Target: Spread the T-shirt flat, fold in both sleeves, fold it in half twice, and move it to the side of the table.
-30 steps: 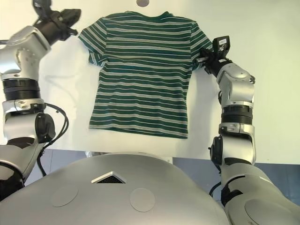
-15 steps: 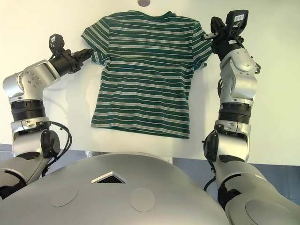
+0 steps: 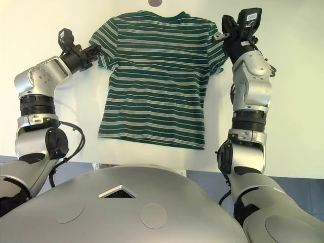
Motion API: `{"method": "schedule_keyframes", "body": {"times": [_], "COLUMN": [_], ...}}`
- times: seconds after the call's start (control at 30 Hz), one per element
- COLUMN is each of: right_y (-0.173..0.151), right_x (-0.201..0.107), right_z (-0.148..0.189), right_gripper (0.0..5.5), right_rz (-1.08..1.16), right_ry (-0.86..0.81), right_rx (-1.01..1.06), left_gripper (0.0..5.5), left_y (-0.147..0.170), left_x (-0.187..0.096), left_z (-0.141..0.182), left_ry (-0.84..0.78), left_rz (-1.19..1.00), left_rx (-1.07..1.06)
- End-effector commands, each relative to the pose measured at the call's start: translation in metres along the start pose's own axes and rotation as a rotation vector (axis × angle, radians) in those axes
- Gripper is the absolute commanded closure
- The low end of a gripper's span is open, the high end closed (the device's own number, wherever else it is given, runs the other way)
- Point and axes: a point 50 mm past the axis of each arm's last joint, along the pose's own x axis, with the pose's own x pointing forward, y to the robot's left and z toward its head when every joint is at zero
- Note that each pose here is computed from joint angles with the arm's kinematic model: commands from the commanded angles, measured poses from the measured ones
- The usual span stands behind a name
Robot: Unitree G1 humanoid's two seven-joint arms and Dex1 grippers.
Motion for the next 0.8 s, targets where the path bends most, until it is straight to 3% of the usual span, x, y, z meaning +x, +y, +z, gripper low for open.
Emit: {"method": "schedule_keyframes", "body": {"times": [0.03,0.37,0.6,0.8], "right_y": [0.001,0.011,-0.006,-0.036], "right_x": [0.004,0.007,0.004,-0.013], "right_z": [0.008,-0.001,-0.012,-0.032], "right_gripper": [5.50,5.50,5.50,4.21], "right_rz": [0.005,0.027,-0.050,-0.113], "right_ry": [-0.023,0.023,0.119,0.273], "right_rx": [-0.025,-0.037,0.015,0.236], "left_gripper": [5.48,5.48,4.20,4.12], "left_y": [-0.021,-0.099,-0.109,-0.128], "left_x": [0.002,0.046,0.061,0.026], "left_z": [0.012,0.000,-0.024,0.002], "left_ry": [-0.036,0.077,0.199,0.004], "left_rz": [-0.026,-0.099,-0.045,-0.210], "left_rx": [0.118,0.340,0.561,0.690]}}
